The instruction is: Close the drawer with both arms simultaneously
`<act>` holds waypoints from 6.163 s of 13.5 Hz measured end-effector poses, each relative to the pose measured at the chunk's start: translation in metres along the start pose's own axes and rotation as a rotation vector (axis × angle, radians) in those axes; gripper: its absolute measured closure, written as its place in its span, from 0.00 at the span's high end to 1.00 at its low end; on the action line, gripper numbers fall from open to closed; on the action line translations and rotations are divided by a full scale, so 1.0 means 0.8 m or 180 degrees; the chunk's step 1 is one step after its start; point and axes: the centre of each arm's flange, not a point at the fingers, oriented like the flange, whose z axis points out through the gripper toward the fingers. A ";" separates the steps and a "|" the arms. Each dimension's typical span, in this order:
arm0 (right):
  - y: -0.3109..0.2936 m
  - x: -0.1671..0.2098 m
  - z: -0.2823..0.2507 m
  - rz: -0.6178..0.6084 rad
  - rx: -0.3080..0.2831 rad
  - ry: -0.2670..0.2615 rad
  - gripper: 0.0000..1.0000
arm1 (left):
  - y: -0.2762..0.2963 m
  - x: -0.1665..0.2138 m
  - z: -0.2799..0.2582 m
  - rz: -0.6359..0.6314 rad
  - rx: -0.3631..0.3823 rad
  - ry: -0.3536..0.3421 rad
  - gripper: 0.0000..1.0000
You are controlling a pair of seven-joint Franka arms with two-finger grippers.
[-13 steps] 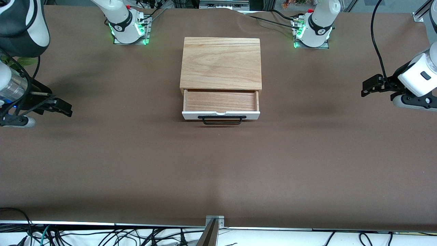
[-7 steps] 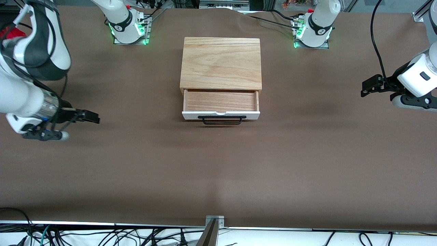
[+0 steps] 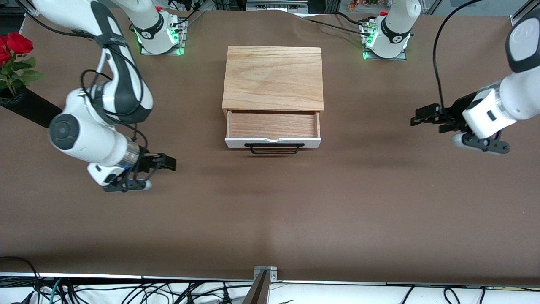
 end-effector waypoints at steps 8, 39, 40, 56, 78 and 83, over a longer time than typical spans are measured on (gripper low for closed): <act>-0.130 -0.034 0.078 -0.0057 0.0283 -0.0120 1.00 | 0.109 0.069 0.156 -0.0257 -0.0458 -0.0003 1.00; -0.212 -0.093 0.123 -0.0155 0.0215 -0.0678 1.00 | 0.203 0.067 0.372 0.0024 -0.0865 -0.0679 1.00; -0.215 -0.097 0.125 -0.0171 0.0202 -0.0724 1.00 | 0.203 0.064 0.375 0.0028 -0.0862 -0.0730 1.00; -0.247 -0.161 0.154 -0.0372 0.0010 -0.1487 1.00 | 0.201 -0.005 0.416 0.0108 -0.0769 -0.1259 1.00; -0.242 -0.120 0.103 -0.0355 0.0116 -0.1376 1.00 | 0.093 0.015 0.110 0.0232 0.0263 -0.0600 1.00; -0.207 -0.072 0.057 -0.0205 0.0121 -0.1073 1.00 | 0.061 -0.042 -0.024 -0.0124 0.1040 -0.0143 1.00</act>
